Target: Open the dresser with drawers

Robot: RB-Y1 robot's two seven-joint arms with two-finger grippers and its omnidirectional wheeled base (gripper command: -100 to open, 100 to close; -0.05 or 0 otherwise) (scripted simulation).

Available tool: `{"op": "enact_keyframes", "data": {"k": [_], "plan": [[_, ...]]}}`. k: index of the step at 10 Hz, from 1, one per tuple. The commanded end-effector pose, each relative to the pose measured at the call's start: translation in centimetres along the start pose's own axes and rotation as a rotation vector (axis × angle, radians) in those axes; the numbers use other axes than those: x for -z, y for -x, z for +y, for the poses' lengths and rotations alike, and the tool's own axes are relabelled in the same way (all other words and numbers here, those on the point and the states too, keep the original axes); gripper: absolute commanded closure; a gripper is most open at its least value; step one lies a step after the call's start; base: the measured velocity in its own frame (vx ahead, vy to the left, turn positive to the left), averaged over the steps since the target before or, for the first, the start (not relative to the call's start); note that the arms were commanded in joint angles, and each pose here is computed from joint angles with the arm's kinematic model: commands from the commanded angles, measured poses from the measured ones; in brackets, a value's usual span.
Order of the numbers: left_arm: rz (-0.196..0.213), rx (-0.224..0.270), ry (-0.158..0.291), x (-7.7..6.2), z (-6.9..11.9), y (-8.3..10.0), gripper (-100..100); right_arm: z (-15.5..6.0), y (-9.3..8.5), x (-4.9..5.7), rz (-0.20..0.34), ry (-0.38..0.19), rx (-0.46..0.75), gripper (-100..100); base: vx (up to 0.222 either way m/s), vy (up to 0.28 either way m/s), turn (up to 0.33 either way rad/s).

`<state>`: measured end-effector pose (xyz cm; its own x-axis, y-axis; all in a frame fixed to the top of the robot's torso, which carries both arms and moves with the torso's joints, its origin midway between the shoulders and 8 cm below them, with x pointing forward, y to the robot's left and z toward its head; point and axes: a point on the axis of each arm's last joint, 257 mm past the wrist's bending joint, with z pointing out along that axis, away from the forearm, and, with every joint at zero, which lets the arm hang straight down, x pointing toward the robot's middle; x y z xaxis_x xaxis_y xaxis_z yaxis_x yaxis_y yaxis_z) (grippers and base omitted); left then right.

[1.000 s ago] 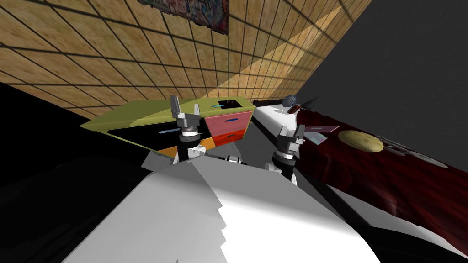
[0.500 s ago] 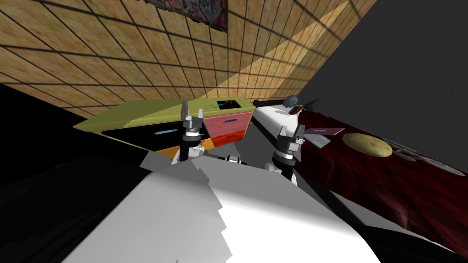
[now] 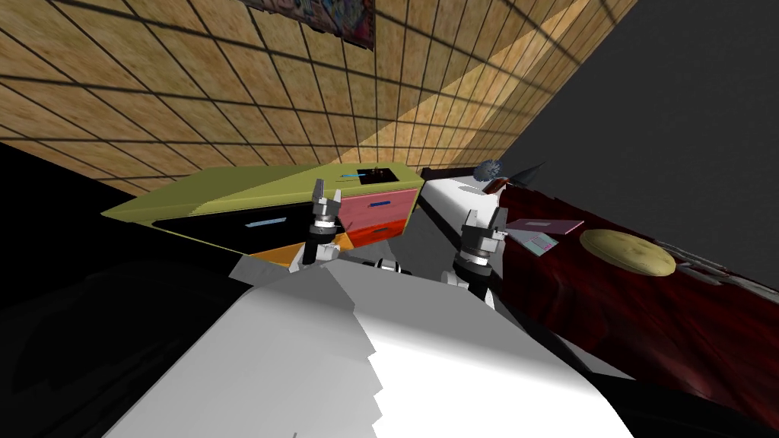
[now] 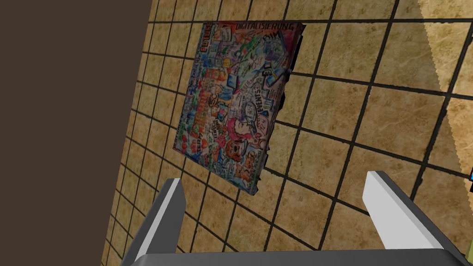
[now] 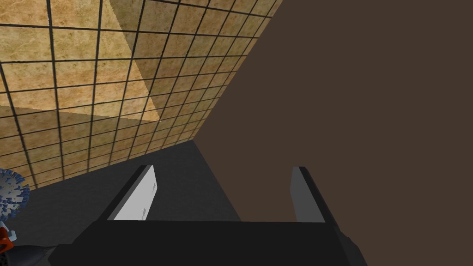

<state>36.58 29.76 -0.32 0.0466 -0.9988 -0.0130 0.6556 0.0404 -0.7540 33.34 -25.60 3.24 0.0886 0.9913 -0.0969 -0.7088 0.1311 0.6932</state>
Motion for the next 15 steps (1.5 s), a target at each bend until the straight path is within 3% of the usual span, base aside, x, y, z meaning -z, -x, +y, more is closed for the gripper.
{"op": "enact_keyframes", "data": {"k": [1, 10, 15], "plan": [[-0.014, -0.011, 0.065, 1.1, 2.9, 1.2, -100, 0.0, 0.0, 0.0, 0.0, 0.0, 0.0, 0, 0.09, -0.065, 0.045], [-0.079, -0.035, 0.242, 4.7, 10.9, 5.3, -100, 0.0, 0.0, 0.0, 0.0, 0.0, 0.0, 0, 0.086, -0.073, 0.04], [-0.138, -0.038, 0.34, 7.5, 15.1, 7.8, -100, 0.0, 0.0, 0.0, 0.0, 0.0, 0.0, 0, 0.088, -0.071, 0.045]]}}
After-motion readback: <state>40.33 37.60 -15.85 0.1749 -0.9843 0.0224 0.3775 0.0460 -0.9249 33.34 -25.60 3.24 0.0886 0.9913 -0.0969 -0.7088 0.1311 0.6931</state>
